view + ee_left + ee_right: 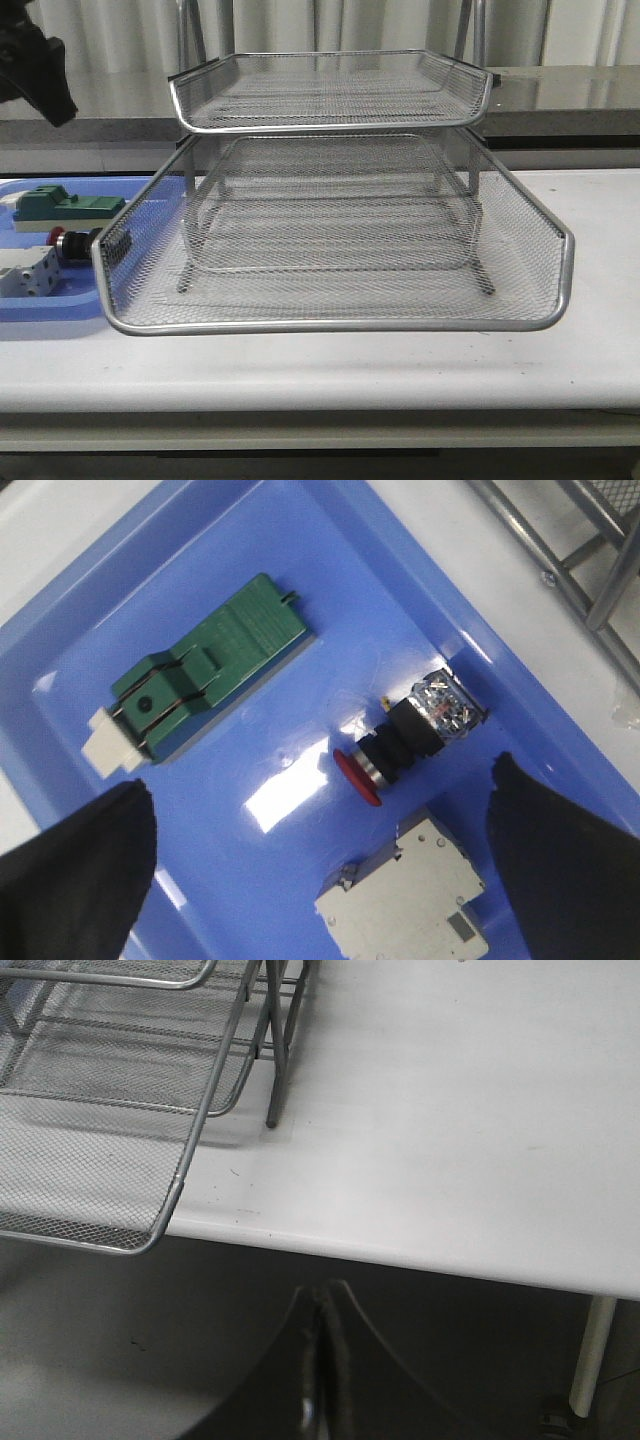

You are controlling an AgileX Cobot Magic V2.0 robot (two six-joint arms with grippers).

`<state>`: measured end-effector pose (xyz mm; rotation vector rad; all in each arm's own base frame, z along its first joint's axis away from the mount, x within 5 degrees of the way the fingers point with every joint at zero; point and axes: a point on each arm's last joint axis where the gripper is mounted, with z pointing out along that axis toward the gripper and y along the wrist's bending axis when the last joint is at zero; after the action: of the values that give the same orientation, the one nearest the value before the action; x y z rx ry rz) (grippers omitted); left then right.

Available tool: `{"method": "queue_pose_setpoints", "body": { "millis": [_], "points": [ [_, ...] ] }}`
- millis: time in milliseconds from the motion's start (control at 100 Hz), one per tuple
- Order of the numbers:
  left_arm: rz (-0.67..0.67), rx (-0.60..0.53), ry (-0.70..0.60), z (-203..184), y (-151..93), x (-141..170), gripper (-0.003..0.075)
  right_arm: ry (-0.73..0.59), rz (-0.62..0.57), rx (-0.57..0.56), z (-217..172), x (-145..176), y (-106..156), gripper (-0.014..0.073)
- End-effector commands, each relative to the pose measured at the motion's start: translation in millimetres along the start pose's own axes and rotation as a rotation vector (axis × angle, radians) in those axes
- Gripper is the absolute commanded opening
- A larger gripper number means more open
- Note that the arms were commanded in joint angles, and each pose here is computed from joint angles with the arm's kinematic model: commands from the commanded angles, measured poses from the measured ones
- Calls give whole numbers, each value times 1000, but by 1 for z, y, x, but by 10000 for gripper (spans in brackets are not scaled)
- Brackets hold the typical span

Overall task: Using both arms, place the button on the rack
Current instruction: 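Lower the left gripper over the red push button and grasp it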

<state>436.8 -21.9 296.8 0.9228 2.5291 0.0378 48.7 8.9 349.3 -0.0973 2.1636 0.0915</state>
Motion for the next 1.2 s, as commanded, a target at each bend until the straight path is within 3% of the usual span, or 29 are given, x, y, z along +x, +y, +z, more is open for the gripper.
{"method": "queue_pose_setpoints", "body": {
  "millis": [0, 390, 780, 1190],
  "points": [
    [83, 14, -67, -17, 0, -16, 640, -73, -2, 11, -4, -11, -1, -71],
    [262, 128, 17, 42, -16, -25, 640, -73, -2, 11, -4, -11, -1, -71],
    [423, 138, 44, 63, -24, -27, 640, -73, -2, 11, -4, -11, -1, -71],
    [436, 135, 90, 91, -21, -21, 640, -73, -2, 11, -4, -11, -1, -71]
  ]
}}
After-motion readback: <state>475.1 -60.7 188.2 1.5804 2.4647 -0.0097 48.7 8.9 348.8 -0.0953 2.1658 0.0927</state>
